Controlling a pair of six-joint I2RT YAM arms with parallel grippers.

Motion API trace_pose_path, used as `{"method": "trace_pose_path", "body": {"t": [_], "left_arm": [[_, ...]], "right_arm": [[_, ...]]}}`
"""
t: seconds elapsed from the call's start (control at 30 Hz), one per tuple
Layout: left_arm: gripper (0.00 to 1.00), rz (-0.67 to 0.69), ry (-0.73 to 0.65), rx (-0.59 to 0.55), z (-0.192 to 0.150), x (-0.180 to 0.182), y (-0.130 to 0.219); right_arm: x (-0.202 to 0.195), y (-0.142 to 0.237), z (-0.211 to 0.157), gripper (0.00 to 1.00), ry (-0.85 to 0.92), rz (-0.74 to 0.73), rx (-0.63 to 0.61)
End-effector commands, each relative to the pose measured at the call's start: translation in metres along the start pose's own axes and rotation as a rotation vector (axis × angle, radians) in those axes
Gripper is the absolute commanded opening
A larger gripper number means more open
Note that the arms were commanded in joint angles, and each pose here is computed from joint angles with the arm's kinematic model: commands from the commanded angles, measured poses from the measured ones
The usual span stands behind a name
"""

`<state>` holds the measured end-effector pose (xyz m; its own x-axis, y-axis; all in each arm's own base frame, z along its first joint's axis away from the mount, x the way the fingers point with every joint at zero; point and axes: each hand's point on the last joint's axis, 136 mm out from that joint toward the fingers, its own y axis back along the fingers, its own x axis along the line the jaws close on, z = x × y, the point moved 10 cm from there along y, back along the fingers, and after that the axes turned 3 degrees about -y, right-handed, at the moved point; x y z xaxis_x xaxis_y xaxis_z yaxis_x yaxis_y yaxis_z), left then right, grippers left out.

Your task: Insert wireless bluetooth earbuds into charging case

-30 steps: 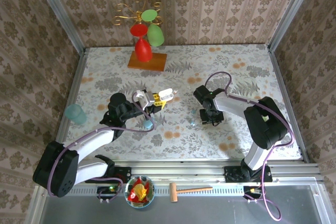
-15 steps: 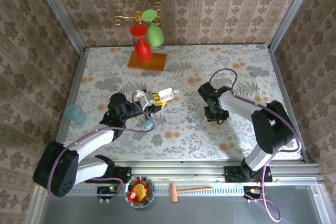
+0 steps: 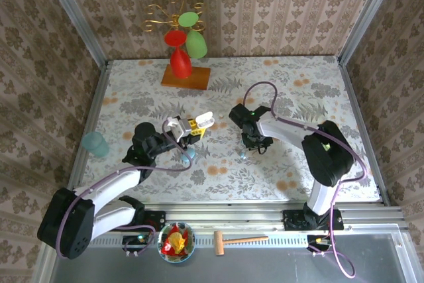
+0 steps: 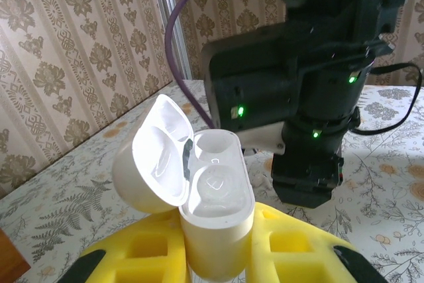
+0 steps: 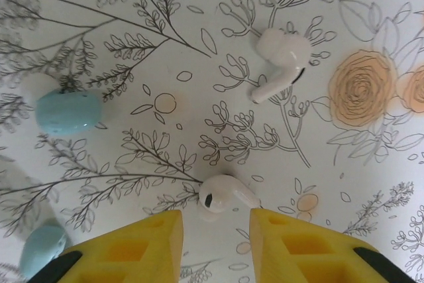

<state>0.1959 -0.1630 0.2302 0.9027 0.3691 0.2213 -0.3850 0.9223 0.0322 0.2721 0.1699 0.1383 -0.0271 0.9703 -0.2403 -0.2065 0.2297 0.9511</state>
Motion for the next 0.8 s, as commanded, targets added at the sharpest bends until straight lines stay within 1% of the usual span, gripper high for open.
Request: {"method": "trace_pose_path", "body": {"t": [0.0,0.27,0.43,0.63,0.77], "left_arm": [[0.06,0.013,-0.008,-0.015,0.004,0.0,0.004],[0.06,0.013,-0.013,-0.016,0.004,-0.001,0.005],[0.06,0.012,-0.014,-0.015,0.003,-0.001,0.005],[0.06,0.013,-0.015,-0.012,0.003,-0.001,0.005],[0.06,0.013,-0.015,-0.013,0.003,-0.001,0.004]], "right_arm": [[-0.001,-0.006,0.003,0.31,-0.006,-0.091,0.022],[0.006,-0.022,0.003,0.29,0.018,-0.113,0.061],[0.006,-0.024,0.002,0.27,0.022,-0.109,0.076],[0.005,-0.026,-0.003,0.23,0.026,-0.104,0.092],[0.0,-0.021,-0.004,0.19,0.019,-0.095,0.082]]}}
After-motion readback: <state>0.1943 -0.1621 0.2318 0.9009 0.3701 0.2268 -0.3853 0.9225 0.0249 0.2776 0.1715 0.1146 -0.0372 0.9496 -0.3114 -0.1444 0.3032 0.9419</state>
